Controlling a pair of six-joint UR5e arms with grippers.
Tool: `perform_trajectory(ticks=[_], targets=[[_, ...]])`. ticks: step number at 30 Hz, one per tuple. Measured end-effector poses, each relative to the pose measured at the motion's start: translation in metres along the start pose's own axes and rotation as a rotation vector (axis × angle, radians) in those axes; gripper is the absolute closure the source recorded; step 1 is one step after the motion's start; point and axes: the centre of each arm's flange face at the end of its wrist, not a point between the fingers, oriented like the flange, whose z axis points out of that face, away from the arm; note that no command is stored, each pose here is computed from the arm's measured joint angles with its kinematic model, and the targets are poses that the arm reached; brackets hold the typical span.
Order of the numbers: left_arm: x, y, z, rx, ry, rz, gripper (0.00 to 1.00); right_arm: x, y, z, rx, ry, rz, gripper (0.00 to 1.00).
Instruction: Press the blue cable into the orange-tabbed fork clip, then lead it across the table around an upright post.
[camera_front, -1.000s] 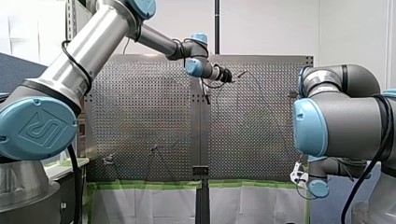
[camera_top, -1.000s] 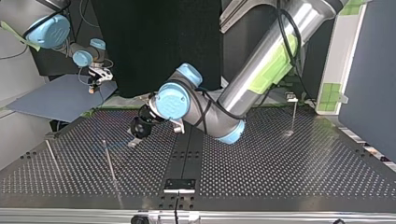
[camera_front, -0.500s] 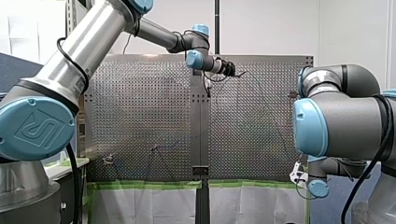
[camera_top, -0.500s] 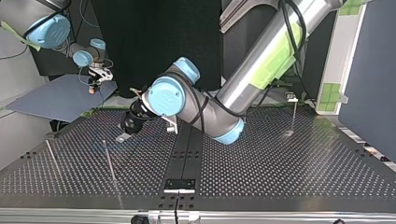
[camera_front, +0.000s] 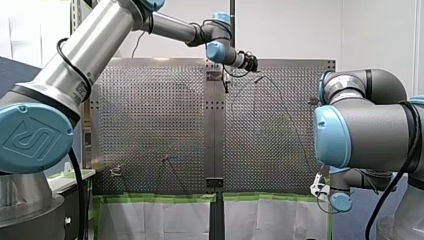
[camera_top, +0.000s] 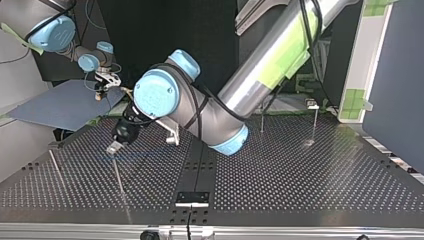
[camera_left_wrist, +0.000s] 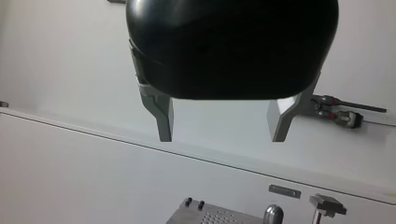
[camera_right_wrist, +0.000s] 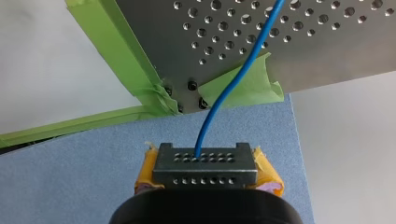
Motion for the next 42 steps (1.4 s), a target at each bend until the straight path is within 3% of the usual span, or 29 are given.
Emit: perform_trajectory(ticks=[13, 18, 35, 42], targets=[[0.008, 0.0, -0.003, -0.098, 0.023, 0.093, 0.02, 0.0, -0.001, 0.0, 0.001, 0.0, 0.001, 1.0], [0.009, 0.003, -0.003, -0.126, 0.021, 0.096, 0.02, 0.0, -0.001, 0.0, 0.002, 0.001, 0.004, 1.0], [0.012, 0.004, -0.007, -0.153, 0.042, 0.09, 0.02, -0.001, -0.004, 0.0, 0.019, -0.004, 0.005, 1.0], [0.018, 0.009, -0.013, -0.208, 0.084, 0.077, 0.02, -0.001, -0.005, 0.0, 0.02, -0.005, 0.005, 1.0]])
